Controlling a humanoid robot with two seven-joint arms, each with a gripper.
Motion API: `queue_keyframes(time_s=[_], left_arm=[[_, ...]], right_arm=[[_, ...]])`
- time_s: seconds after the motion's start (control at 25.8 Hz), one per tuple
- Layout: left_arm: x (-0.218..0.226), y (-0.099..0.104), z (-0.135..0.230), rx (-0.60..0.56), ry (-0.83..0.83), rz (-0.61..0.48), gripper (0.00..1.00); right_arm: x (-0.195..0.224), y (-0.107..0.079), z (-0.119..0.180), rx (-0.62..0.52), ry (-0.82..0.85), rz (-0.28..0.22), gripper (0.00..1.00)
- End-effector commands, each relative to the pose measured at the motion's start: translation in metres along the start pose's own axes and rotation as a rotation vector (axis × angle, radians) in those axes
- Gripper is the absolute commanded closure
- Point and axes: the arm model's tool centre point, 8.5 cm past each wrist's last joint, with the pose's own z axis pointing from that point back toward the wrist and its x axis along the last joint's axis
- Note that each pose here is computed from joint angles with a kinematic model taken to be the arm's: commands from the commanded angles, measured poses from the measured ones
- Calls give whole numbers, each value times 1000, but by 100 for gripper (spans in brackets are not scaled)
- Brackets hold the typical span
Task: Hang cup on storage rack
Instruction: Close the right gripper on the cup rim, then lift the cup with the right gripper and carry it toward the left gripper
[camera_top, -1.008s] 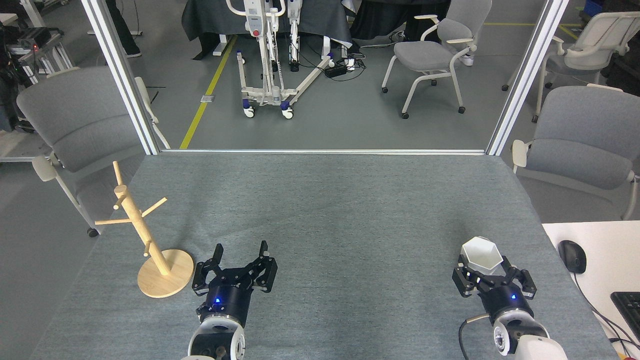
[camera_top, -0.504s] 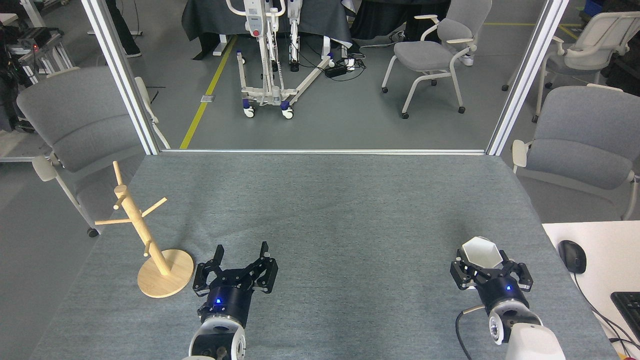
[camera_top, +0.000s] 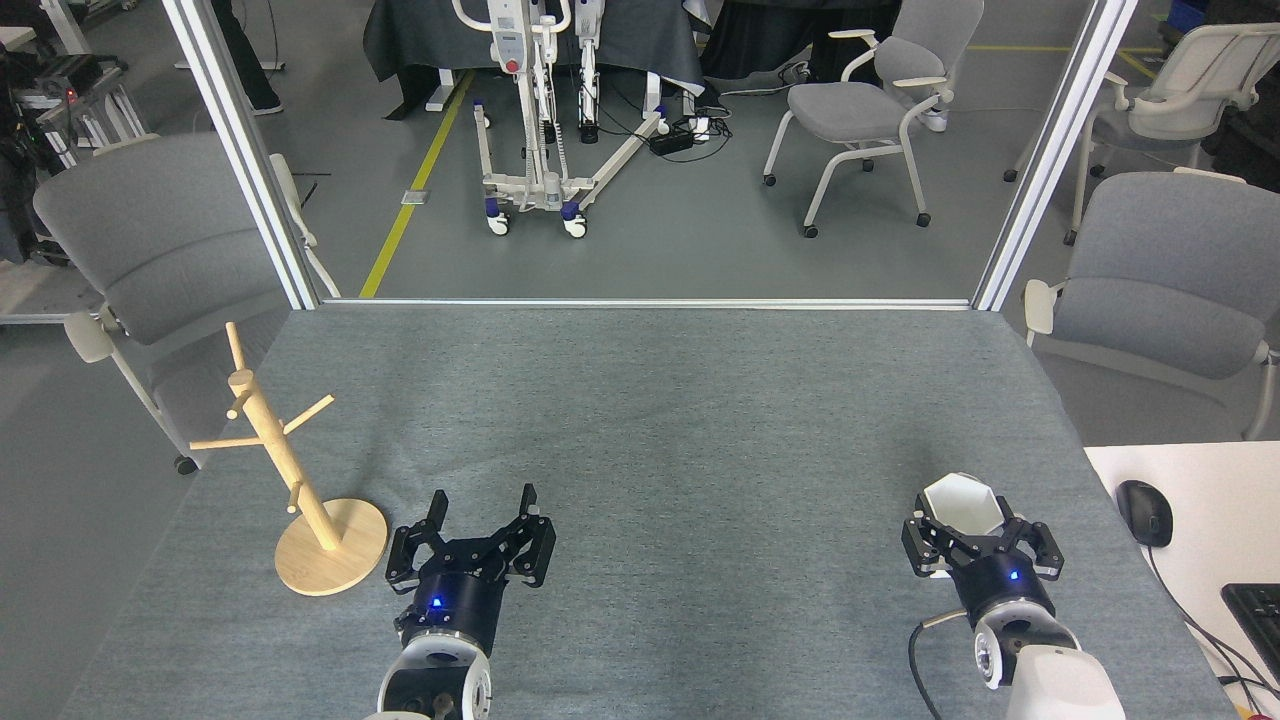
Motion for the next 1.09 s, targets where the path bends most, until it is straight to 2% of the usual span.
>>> queue_keyframes(time_s=[0.0, 0.04, 0.16, 0.27, 0.35, 0.39, 0.47, 0.54, 0.7, 0.78, 0.85, 0.93, 1.05], left_arm=[[0, 0, 0, 0, 0, -1, 1], [0, 1, 0, 1, 0, -1, 1], [-1, 0, 0, 1, 1, -1, 1], [0, 1, 0, 3, 0, 2, 1], [0, 0, 1, 1, 2, 13, 1], [-1, 1, 1, 4, 6, 14, 1], [-1, 2, 1, 5, 15, 15, 1], [-2, 6, 0, 16, 15, 13, 1], [-2, 19, 0, 70, 9, -6, 1], [-1, 22, 0, 97, 9, -68, 1], [0, 21, 1, 104, 13, -220, 1], [3, 21, 2, 108, 14, -313, 1], [6, 18, 4, 108, -4, -306, 1]], right_arm=[[1, 0, 0, 2, -4, 19, 16], [1, 1, 0, 6, -5, 22, 23], [1, 1, 0, 6, -5, 27, 56], [0, 0, 0, 14, -7, 24, 70], [-2, -7, -2, -4, 0, 20, 72], [-2, -19, -5, -29, 1, 17, 72], [-1, -55, -15, -73, -6, 16, 72], [-6, -80, -19, -40, 6, 15, 72], [-12, -148, -11, -66, 2, -82, 71], [-7, -181, 3, -101, -13, -91, 72], [-3, -209, 19, -148, -21, -78, 72], [15, -226, 33, -181, -35, -102, 74], [34, -240, 45, -181, -26, -147, 77]])
